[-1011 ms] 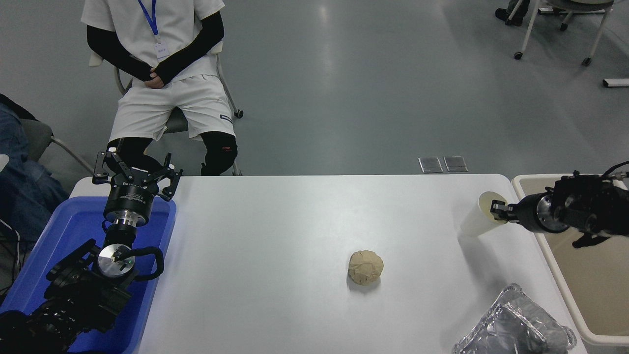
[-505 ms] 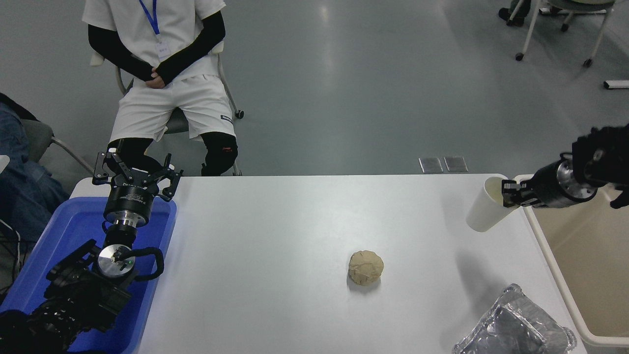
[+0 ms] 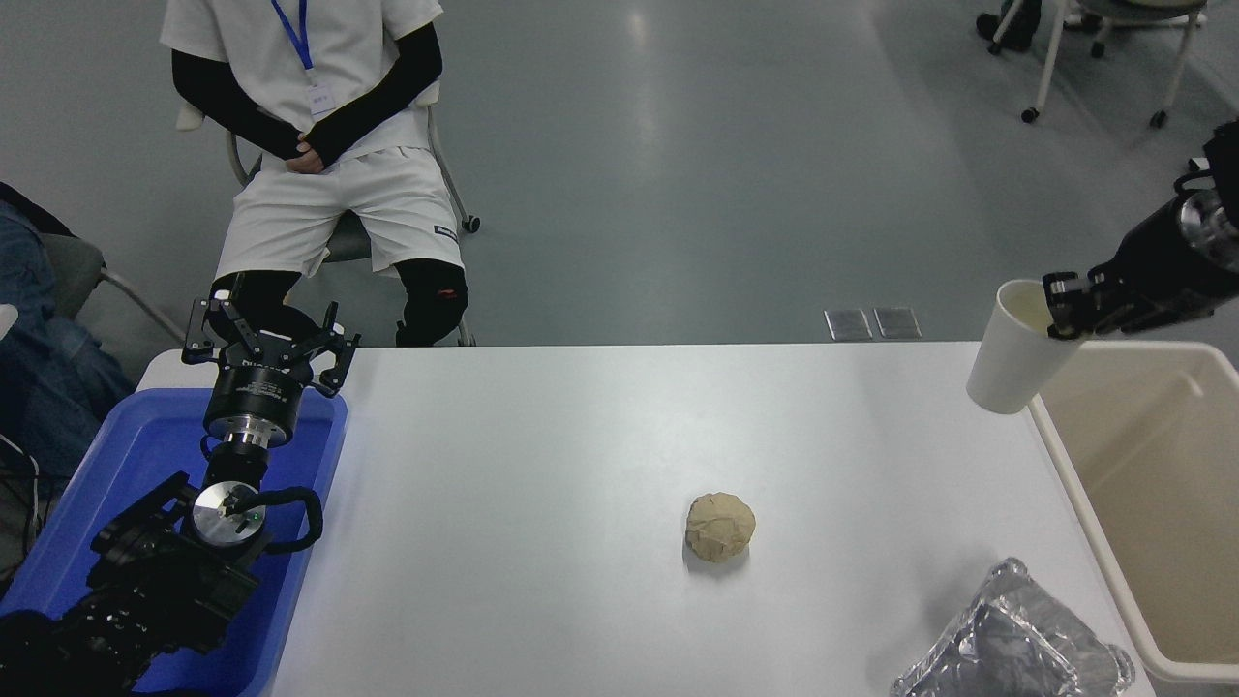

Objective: Pick up paper cup place in dustbin

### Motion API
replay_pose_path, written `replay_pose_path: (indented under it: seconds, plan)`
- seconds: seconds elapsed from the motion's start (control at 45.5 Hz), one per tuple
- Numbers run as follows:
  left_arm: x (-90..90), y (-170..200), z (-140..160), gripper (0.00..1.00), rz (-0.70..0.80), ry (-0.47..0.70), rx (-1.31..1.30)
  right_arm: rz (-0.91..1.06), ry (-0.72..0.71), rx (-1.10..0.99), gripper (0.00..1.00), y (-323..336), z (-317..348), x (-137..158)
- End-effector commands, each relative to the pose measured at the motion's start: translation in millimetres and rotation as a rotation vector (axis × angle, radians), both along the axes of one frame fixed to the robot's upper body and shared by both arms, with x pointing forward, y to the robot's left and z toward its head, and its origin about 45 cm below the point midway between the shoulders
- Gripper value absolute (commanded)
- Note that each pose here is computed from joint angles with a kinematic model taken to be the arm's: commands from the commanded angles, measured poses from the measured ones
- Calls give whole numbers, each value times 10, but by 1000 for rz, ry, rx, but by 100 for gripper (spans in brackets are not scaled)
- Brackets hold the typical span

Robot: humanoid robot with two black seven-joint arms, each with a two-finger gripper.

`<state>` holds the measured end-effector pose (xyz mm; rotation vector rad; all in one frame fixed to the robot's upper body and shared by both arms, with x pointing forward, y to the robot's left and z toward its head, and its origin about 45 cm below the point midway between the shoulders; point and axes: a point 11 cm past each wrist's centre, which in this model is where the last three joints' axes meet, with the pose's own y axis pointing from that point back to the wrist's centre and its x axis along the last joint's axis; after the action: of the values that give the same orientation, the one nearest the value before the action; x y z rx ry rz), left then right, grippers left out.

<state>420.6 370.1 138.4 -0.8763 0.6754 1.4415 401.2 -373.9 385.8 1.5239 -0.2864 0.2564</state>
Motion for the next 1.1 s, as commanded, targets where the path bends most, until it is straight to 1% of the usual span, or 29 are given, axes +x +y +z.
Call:
replay_pose_path:
  seconds: [0.0, 0.22, 0.505, 0.725, 0.813, 1.011, 1.077]
  plan:
    - [0, 0, 0, 99, 0, 0, 0, 24, -80, -36, 0, 83, 583, 2]
    - [0, -1, 1, 99, 0, -1, 0, 26, -125, -45, 0, 99, 791, 5]
    - [0, 1, 2, 99, 1, -2, 0, -22, -119, -104, 0, -77, 849, -48]
    - [-2, 4, -3, 99, 1, 1, 1, -99, -111, -108, 0, -443, 804, -176]
    - [0, 1, 2, 99, 1, -2, 0, -141, -97, -139, 0, -678, 754, -275]
    - [0, -1, 1, 99, 0, -1, 0, -245, -129, -134, 0, -1231, 726, -472]
    - [0, 0, 0, 99, 0, 0, 0, -296, -121, -131, 0, -1455, 606, -535]
